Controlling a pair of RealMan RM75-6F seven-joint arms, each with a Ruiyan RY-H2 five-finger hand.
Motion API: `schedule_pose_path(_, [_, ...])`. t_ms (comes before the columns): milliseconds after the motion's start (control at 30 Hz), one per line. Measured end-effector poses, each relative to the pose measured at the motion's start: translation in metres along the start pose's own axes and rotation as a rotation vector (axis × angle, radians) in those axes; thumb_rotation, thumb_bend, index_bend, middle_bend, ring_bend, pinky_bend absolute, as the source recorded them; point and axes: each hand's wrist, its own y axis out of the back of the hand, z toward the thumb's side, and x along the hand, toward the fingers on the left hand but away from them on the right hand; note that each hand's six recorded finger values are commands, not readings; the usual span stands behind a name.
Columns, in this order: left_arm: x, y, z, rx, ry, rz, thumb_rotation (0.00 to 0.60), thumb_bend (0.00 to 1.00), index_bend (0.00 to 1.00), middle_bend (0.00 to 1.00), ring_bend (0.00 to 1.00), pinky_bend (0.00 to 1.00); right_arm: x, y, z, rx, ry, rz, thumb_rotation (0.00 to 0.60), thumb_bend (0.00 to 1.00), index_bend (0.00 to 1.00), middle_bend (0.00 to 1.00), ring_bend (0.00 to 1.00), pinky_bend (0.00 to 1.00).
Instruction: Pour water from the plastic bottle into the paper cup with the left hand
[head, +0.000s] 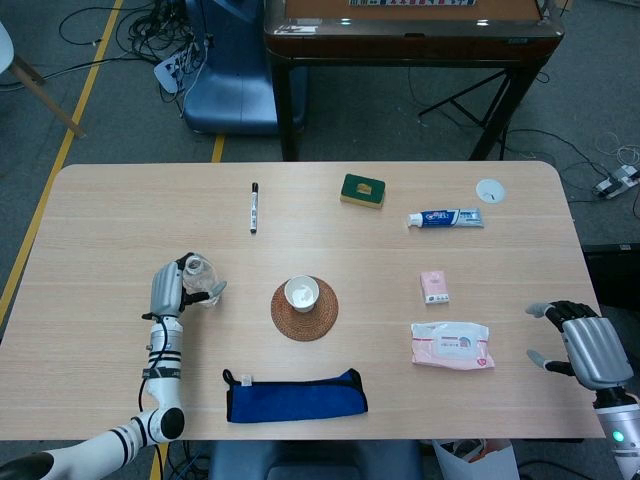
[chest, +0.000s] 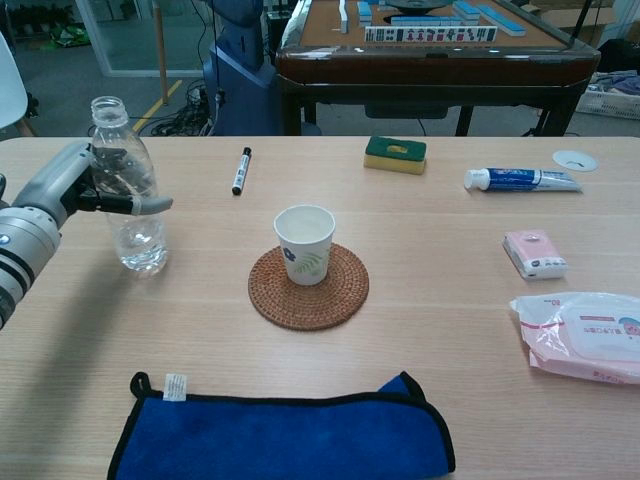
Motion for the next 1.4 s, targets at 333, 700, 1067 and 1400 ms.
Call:
schedule_pose_path(333, [-0.0018, -0.0032, -0.0027, 0.010, 0.009, -0.045, 0.600, 0.10, 0.47, 0.57, 0.26, 0.26, 0.0013, 0.0019, 0.0002, -0.004, 0.004, -0.003, 0.600, 0.04, 0.37, 0.41, 0.33, 0.37])
schedule_pose_path(700, [-0.0021, -0.0005, -0.0081, -0.002, 0.045, -0.057, 0.600, 0.10, 0.31, 0.41, 0.18, 0.23, 0.0014, 0.0020, 0.0002, -0.003, 0.005, 0.000, 0.600, 0.04, 0.37, 0.41, 0.33, 0.37])
schedule_pose_path(1067, [-0.0033, 0.0000, -0.0079, -0.035, 0.057, -0.089, 0.600, 0.10, 0.18, 0.29, 0.11, 0.17, 0.0014, 0.0027, 0.0007, -0.004, 0.012, -0.002, 0.600, 0.04, 0.37, 0.41, 0.33, 0.37])
schedule_pose_path(1400, [-0.0066, 0.0035, -0.0084, -0.043, 0.054, -0.083, 0.600, 0.10, 0.16, 0.22, 0.06, 0.14, 0.0022, 0.0029, 0.0016, -0.002, 0.020, -0.002, 0.600, 0.04, 0.37, 0.41, 0.33, 0.37])
